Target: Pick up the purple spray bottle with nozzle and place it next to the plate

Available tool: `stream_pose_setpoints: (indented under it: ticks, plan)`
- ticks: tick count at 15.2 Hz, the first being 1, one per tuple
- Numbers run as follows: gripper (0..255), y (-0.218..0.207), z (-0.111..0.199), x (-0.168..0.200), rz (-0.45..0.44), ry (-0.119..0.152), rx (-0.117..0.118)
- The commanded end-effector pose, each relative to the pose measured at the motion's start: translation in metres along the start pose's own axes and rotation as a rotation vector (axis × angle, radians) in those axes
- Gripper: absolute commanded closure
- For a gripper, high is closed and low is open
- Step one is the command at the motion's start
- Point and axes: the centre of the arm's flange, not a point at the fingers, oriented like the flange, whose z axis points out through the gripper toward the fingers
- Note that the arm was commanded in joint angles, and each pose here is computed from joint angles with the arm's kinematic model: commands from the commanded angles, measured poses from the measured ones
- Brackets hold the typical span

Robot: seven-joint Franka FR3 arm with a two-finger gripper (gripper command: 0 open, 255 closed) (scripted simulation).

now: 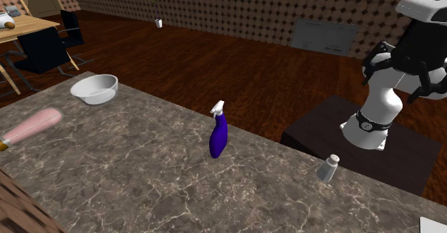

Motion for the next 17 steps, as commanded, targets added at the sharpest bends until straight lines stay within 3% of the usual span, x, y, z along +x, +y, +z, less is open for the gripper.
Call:
stream_pose_setpoints:
  ticks: [1,17]
  plan:
    - [0,0.000,0.000,0.000,0.000,0.000,0.000]
    - [0,0.193,0.061,0.085,-0.052,-0.008,0.059]
